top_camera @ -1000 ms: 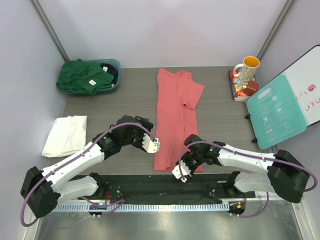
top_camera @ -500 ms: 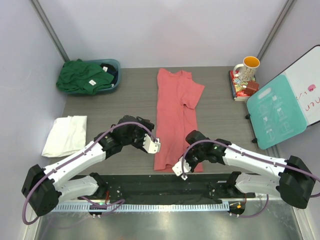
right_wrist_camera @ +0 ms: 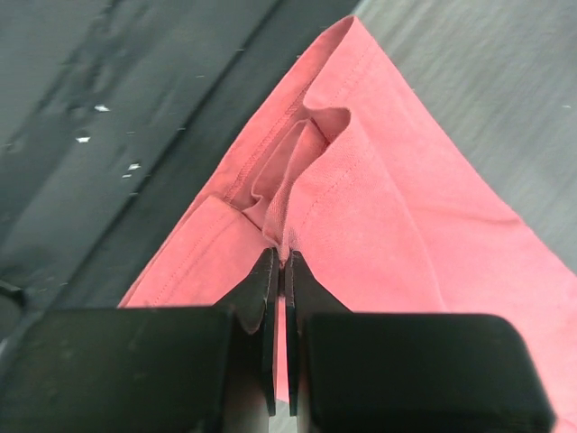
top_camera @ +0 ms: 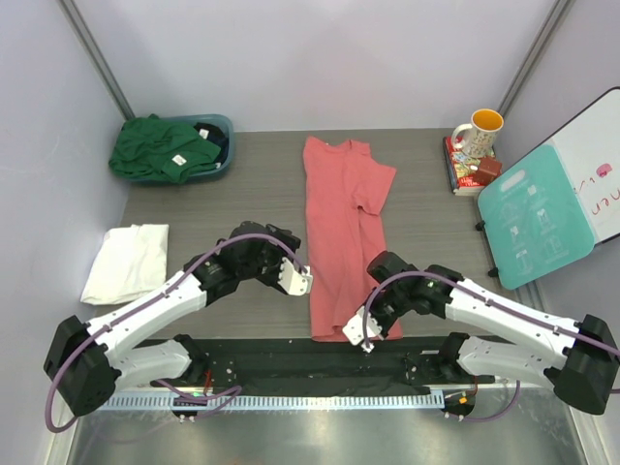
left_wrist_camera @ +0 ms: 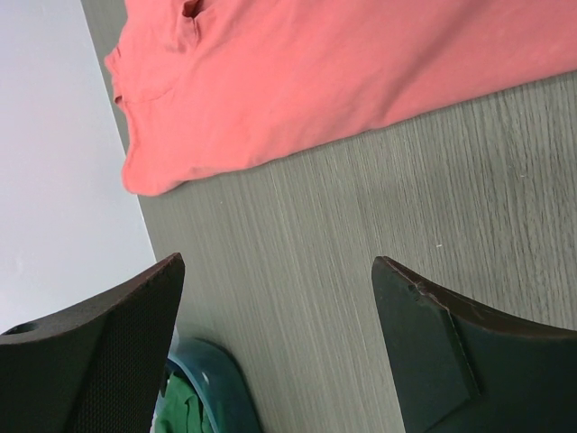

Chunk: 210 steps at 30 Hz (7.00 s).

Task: Fold and stack the t-shirts
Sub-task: Grab the bottom of the folded rectangular tshirt with both arms

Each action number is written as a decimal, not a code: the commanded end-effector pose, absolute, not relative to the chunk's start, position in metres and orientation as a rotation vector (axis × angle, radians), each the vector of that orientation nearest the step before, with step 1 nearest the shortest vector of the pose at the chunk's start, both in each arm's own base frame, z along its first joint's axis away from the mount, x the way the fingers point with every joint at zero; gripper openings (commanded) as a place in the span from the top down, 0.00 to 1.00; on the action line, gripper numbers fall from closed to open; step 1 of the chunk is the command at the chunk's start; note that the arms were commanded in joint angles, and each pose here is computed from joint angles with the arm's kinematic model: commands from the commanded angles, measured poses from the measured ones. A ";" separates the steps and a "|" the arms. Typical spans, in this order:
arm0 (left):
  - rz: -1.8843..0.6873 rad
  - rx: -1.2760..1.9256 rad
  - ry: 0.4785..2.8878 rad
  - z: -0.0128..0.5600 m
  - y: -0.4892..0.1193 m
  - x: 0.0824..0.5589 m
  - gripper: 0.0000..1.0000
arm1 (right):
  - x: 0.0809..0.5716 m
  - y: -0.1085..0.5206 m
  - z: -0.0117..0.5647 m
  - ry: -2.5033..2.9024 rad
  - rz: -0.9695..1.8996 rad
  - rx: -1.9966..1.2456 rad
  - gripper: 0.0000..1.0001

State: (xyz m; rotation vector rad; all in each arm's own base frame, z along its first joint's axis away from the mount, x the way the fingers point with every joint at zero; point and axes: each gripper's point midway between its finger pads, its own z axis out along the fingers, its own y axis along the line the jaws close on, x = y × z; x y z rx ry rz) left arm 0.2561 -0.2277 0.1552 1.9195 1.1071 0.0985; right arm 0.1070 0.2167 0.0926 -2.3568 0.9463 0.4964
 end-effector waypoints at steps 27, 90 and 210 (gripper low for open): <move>-0.126 1.848 1.132 0.136 -0.274 0.262 1.00 | 0.163 0.268 0.067 1.146 0.374 -2.167 0.99; -0.471 2.303 1.074 0.018 -0.308 0.210 1.00 | 0.135 0.190 0.039 1.495 0.314 -2.149 0.99; -0.475 2.355 1.042 0.043 -0.271 0.164 0.83 | 0.182 0.183 0.048 1.383 0.038 -2.172 0.99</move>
